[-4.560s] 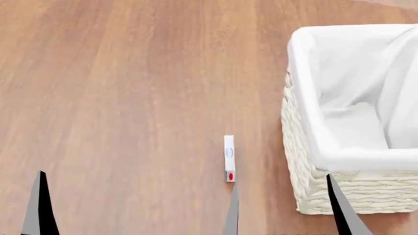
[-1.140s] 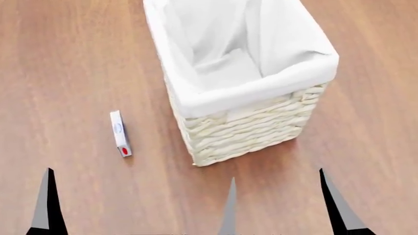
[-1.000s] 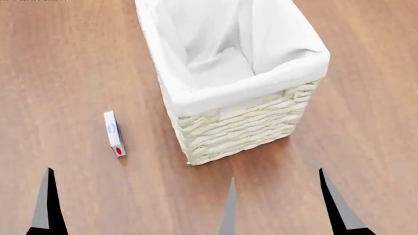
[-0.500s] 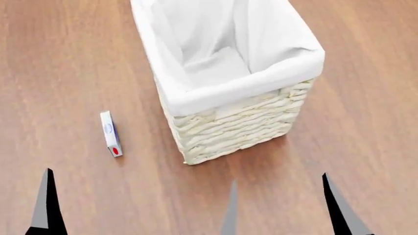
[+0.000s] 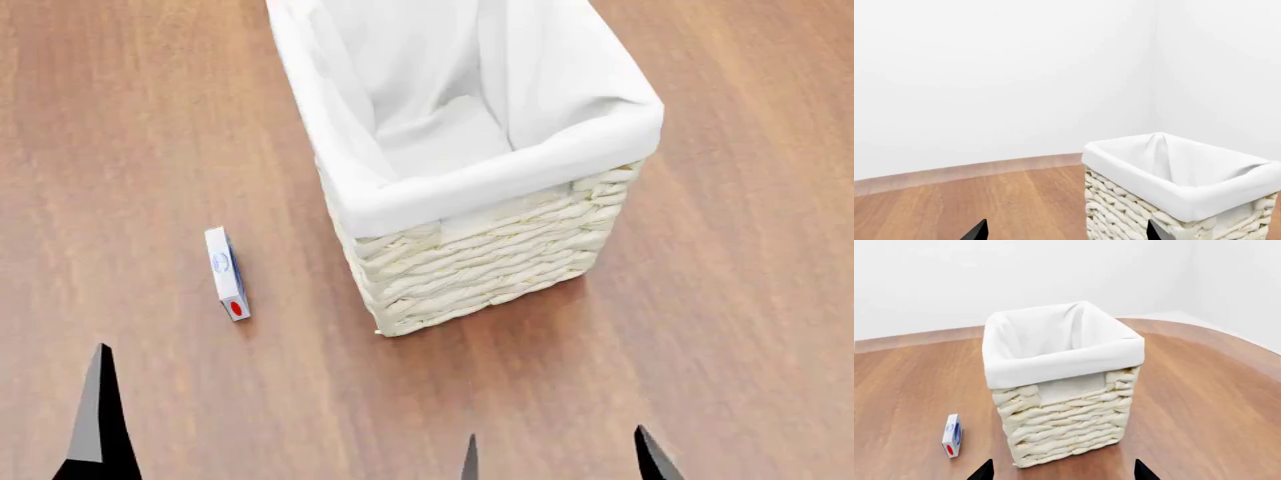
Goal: Pick up the alphabet soup and the cream cheese box, and put them in the basket.
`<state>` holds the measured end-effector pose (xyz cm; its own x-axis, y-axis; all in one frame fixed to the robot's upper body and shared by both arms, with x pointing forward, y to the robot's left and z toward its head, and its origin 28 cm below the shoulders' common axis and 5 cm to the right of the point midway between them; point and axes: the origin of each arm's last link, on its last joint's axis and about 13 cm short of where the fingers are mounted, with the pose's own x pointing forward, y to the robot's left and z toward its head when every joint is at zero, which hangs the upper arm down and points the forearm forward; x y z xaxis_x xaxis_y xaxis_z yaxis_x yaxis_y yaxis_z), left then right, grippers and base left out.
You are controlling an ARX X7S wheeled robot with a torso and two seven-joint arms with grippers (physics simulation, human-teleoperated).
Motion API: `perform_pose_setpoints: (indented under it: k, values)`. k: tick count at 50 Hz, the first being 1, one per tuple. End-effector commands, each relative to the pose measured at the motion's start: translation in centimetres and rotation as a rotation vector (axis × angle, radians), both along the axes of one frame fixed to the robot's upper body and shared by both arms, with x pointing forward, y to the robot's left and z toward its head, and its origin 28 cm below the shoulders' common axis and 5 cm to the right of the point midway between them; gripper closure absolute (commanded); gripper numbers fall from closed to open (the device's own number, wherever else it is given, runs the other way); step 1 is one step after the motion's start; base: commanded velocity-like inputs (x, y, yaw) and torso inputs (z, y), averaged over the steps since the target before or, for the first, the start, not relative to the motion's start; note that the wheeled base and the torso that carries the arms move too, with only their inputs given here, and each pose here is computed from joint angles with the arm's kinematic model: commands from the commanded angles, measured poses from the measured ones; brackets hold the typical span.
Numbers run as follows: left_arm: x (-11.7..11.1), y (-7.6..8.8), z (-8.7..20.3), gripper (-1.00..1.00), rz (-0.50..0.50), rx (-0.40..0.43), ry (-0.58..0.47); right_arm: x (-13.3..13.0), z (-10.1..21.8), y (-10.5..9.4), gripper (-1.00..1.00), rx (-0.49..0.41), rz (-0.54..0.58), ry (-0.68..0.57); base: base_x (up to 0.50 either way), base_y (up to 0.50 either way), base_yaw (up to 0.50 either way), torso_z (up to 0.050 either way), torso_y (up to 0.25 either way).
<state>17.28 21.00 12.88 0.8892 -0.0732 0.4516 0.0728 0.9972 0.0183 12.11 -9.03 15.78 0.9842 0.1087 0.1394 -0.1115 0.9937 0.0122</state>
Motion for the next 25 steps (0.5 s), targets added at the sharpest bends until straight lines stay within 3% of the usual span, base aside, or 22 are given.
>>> perform_pose_setpoints:
  k: [1, 25]
  values:
    - [0.1, -0.1, -0.2, -1.0, -0.008, -0.002, 0.006, -0.3, -0.8, -0.1, -1.0, 0.002, 0.003, 0.097, 0.0, 0.0, 0.0, 0.0, 0.0]
    - [0.3, -0.3, -0.3, -1.0, -0.016, 0.004, 0.014, -0.9, -2.2, 0.0, -1.0, 0.026, 0.022, 0.185, 0.0, 0.0, 0.0, 0.0, 0.0]
